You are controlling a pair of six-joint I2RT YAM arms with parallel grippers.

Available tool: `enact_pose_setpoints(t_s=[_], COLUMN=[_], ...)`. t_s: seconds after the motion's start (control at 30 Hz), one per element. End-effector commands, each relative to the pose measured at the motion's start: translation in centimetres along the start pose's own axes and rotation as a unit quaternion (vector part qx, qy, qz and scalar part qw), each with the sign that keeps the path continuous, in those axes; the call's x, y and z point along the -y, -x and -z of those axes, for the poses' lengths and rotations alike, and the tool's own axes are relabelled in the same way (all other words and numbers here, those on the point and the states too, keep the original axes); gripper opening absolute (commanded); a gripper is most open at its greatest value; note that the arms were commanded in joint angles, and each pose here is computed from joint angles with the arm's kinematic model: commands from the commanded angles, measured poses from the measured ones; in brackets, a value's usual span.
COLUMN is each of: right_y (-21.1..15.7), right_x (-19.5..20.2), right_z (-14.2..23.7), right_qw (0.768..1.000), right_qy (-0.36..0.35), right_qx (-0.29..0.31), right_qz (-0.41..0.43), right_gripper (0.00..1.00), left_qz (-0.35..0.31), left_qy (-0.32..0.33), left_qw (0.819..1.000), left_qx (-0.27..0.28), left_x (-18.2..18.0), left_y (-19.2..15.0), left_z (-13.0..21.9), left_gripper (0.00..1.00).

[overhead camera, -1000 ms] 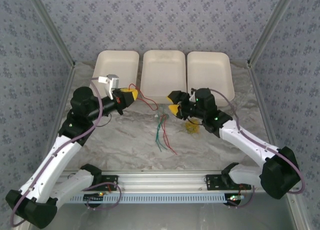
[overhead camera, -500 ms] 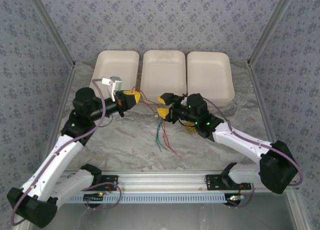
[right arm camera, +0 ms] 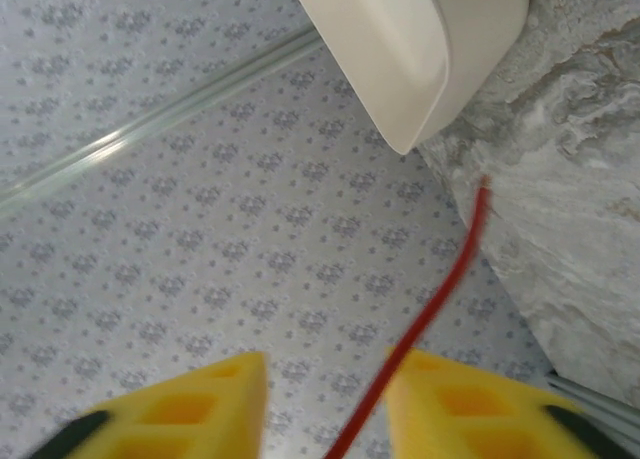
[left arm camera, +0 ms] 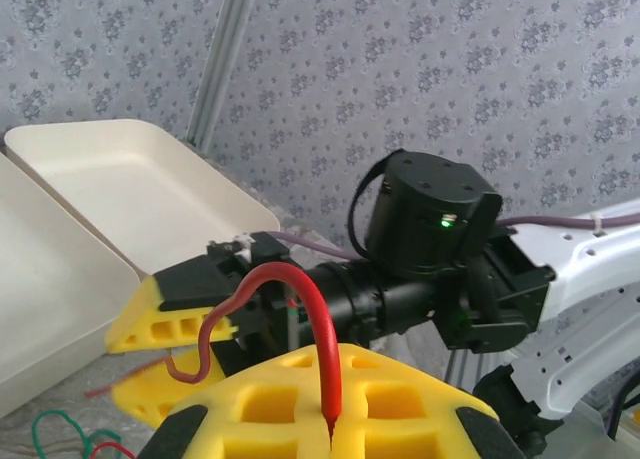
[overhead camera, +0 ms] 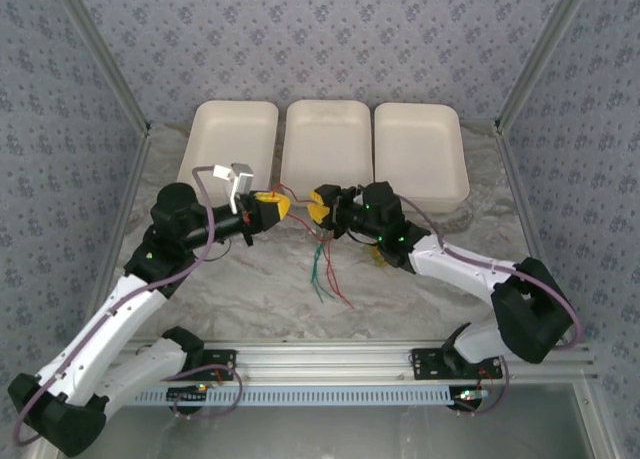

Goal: Untangle the cables

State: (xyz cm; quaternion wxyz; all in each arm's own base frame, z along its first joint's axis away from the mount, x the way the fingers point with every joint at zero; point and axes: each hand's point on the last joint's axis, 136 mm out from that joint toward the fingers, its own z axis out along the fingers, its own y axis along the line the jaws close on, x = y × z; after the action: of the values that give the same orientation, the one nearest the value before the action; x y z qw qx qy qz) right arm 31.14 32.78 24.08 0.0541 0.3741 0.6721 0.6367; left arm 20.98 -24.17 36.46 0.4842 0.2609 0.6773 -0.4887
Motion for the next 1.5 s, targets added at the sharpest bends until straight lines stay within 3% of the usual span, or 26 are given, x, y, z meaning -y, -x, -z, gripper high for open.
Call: enact_pose_setpoints(t_s=[0.0, 0.07, 0.23, 0.37, 0.43, 0.57, 1.03, 1.27, 1.47], right_y=[0.3, 1.3, 3.4, 3.1, 2.1, 0.9, -4.6, -5.7, -4.4], right_x=[-3.1, -3.9, -9.0, -15.2, -18.8, -22.1, -25.4, -27.0, -26.6], right_z=[-0.2, 0.4, 4.2, 8.5, 9.8, 10.1, 8.2, 8.8, 9.0], right_qw=[0.999, 0.999, 0.986, 0.955, 0.939, 0.917, 0.838, 0.819, 0.822], right_qy=[0.041, 0.044, 0.048, 0.048, 0.064, 0.047, 0.006, 0.023, -0.005], right_qx=[0.003, 0.015, 0.071, 0.123, 0.13, 0.121, 0.043, 0.041, 0.046], right_qz=[0.002, 0.015, 0.142, 0.265, 0.312, 0.378, 0.544, 0.572, 0.567], right_gripper=[0.16, 0.01, 0.0, 0.0, 0.0, 0.0, 0.0, 0.0, 0.01], left_qz=[-0.011, -0.009, 0.009, 0.031, 0.033, 0.02, -0.004, -0.014, -0.012], left_qy=[-0.006, -0.003, 0.024, 0.048, 0.055, 0.076, 0.077, 0.069, 0.08], left_qw=[1.0, 1.0, 0.999, 0.993, 0.989, 0.978, 0.964, 0.959, 0.974], left_qx=[-0.003, -0.01, -0.048, -0.106, -0.136, -0.193, -0.253, -0.273, -0.209], left_x=[0.5, 0.4, -0.8, -2.4, -3.0, -3.9, -4.2, -3.5, -3.1], left_y=[-0.6, -1.1, -3.4, -6.7, -8.3, -10.9, -13.2, -15.2, -12.6], left_z=[0.4, 0.5, 0.5, -0.6, -1.6, -3.9, -10.4, -13.8, -13.4], left_gripper=[0.0, 0.0, 0.0, 0.0, 0.0, 0.0, 0.0, 0.0, 0.0])
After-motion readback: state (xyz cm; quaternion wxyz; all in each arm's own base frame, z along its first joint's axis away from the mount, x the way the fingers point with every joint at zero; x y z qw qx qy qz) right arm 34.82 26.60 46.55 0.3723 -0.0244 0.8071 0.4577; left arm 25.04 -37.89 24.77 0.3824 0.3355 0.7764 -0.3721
